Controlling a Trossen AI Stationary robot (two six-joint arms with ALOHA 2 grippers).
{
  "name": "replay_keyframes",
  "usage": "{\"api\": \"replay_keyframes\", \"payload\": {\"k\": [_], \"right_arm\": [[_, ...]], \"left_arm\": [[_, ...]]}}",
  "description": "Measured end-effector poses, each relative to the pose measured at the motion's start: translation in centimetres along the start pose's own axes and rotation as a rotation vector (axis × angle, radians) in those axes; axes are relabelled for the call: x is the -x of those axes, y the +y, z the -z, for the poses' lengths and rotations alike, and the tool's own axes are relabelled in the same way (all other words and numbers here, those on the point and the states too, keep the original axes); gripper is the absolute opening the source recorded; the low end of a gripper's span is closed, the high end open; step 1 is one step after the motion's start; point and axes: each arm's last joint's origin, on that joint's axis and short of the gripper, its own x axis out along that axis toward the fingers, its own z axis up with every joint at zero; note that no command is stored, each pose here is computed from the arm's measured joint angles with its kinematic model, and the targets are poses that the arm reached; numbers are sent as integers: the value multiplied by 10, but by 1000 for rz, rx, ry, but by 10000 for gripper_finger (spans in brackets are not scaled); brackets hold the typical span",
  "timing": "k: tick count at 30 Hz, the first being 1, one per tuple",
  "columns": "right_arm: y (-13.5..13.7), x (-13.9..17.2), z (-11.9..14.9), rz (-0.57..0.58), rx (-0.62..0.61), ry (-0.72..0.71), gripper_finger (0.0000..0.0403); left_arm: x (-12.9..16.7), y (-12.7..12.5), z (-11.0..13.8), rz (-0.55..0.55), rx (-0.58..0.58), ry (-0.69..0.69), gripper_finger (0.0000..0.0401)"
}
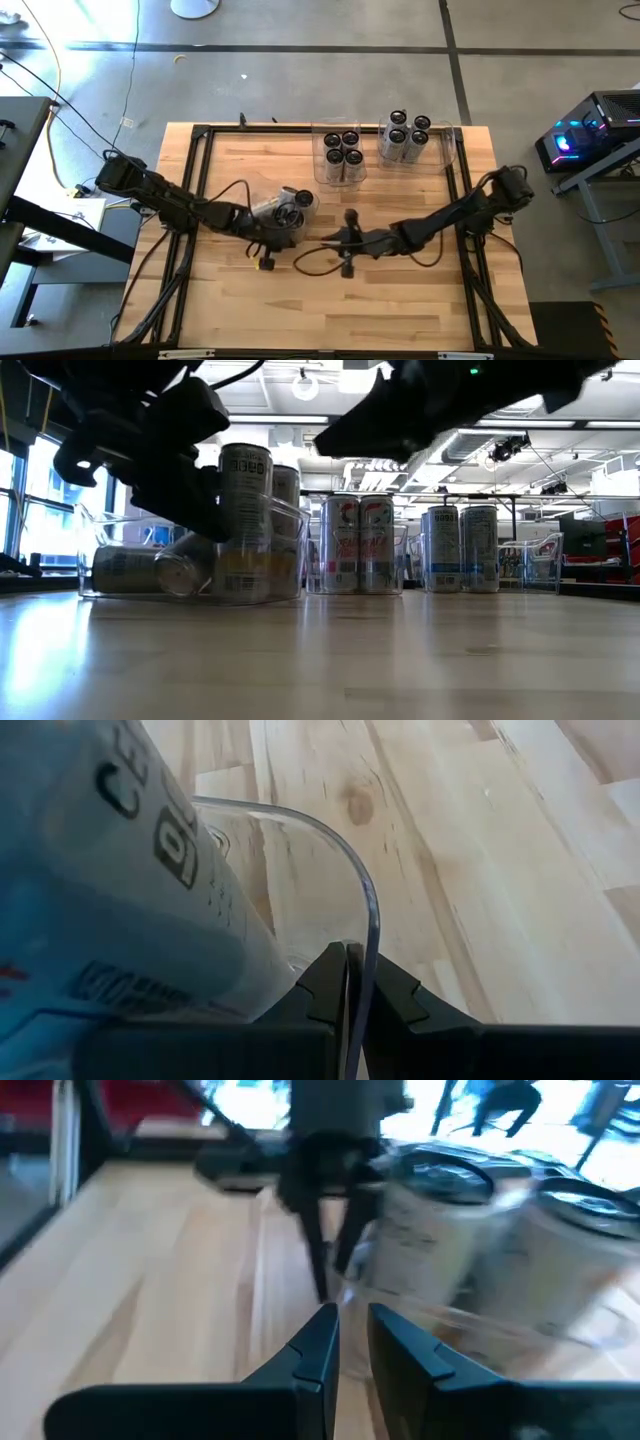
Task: Sort soda cans
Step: Adjust the top left transparent bin
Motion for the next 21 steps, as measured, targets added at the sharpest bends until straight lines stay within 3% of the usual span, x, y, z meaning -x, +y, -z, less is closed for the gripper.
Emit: {"api": "replay_keyframes", "payload": {"k": [5, 10, 17, 21], "right_arm": [[5, -23, -14, -70, 186, 153, 51], [-5, -34, -40, -133, 280, 289, 63], [-30, -39, -55, -105, 370, 345, 130], [-41, -42, -54, -110, 430, 357, 167]], "left_arm": [[0, -5, 0, 7, 0, 0, 26], [1, -8, 0, 20, 34, -1, 78], [2, -11, -1, 47, 67, -5, 165], [8, -12, -4, 87, 95, -30, 196]]}}
